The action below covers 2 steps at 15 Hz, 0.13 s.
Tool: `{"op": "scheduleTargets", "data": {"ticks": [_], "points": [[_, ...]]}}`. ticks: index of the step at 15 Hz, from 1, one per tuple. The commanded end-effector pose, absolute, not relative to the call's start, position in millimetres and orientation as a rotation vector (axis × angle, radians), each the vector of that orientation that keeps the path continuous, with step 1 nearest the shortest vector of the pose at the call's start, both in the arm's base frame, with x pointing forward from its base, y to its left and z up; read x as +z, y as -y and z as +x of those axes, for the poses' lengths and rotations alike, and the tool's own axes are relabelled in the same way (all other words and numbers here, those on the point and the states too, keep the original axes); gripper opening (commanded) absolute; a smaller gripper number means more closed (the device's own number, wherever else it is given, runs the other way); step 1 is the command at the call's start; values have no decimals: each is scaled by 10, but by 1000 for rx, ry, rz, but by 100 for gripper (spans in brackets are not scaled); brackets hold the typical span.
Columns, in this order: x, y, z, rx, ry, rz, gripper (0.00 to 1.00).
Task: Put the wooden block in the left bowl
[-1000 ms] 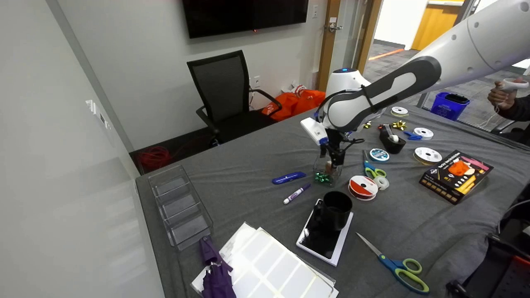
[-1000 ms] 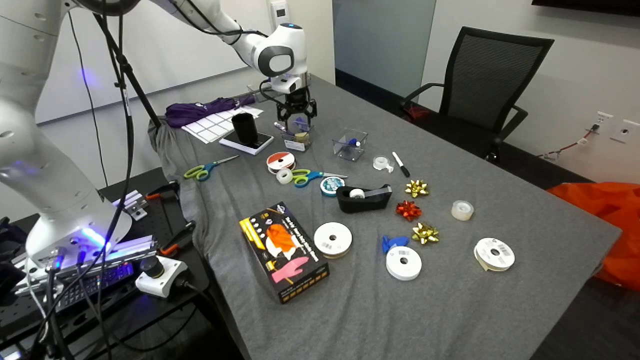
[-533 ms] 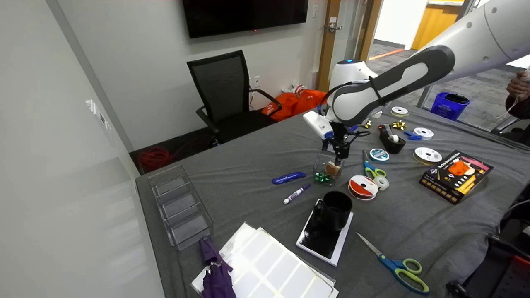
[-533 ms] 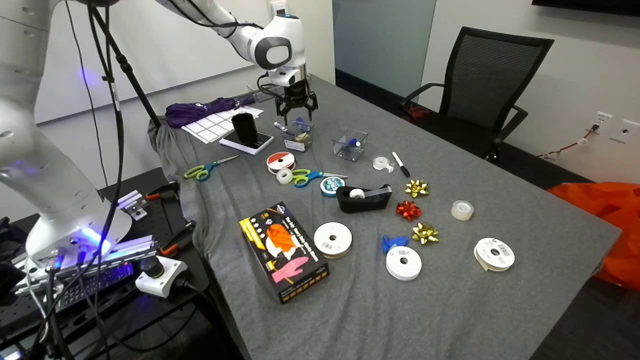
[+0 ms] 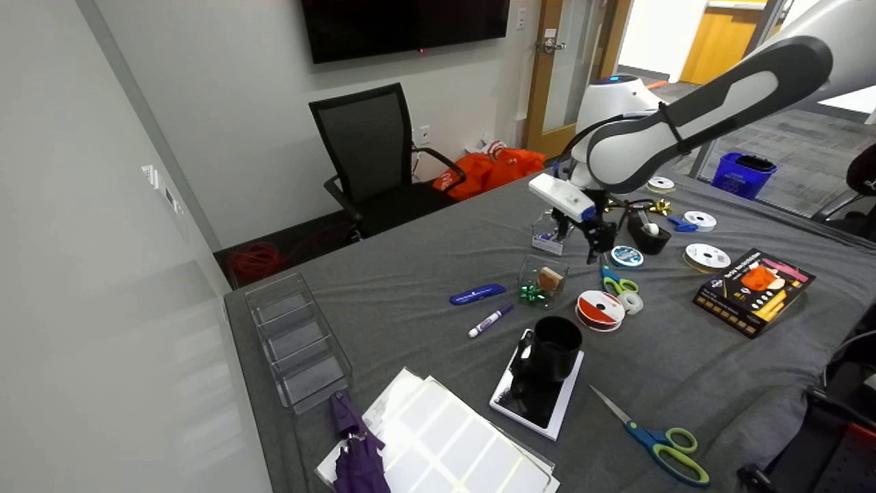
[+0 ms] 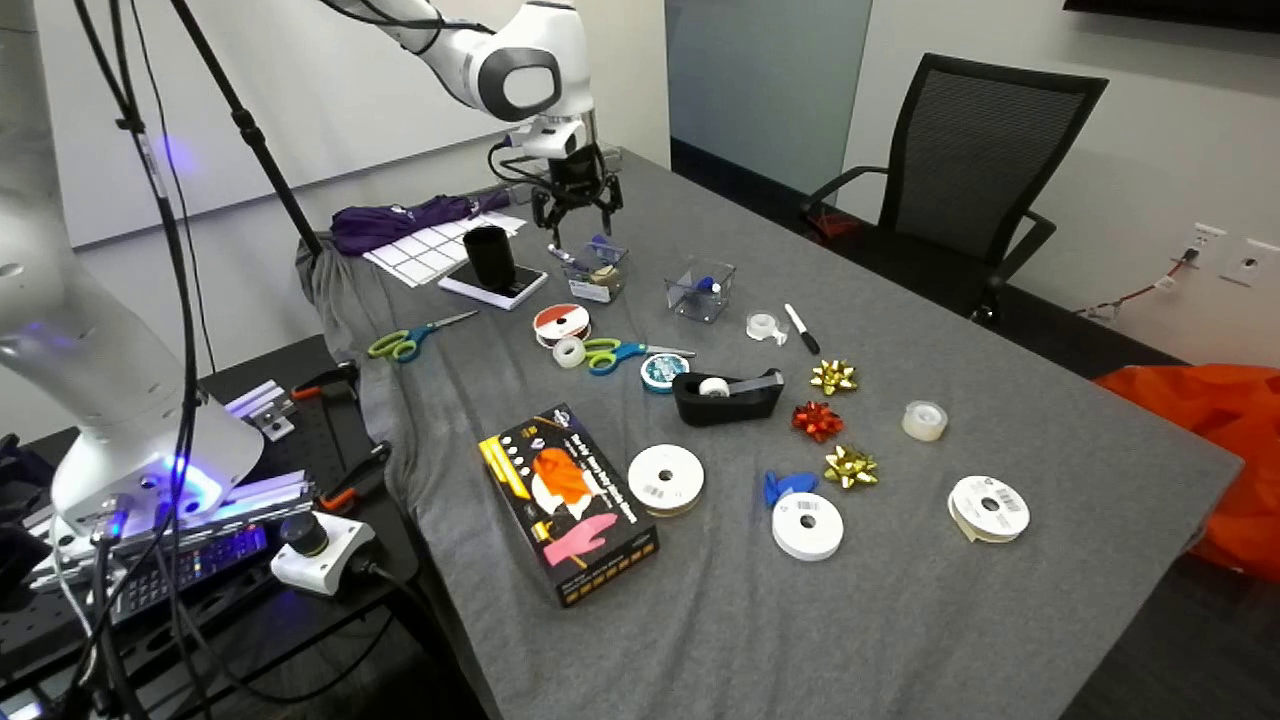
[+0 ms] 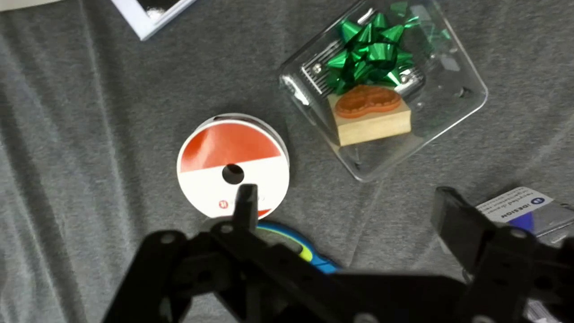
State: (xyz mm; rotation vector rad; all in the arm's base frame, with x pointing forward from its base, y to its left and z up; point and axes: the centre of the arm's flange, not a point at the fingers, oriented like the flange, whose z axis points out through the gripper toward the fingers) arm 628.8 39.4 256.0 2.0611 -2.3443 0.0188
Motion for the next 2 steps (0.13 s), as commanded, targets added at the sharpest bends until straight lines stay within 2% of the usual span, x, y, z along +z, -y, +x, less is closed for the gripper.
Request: {"op": "scheduleTargets", "data": {"ticks": [1, 2], "points": [[2761, -124, 5827, 10, 2252, 2180, 100], [2782, -54, 5744, 10, 2235, 2193, 100]]}}
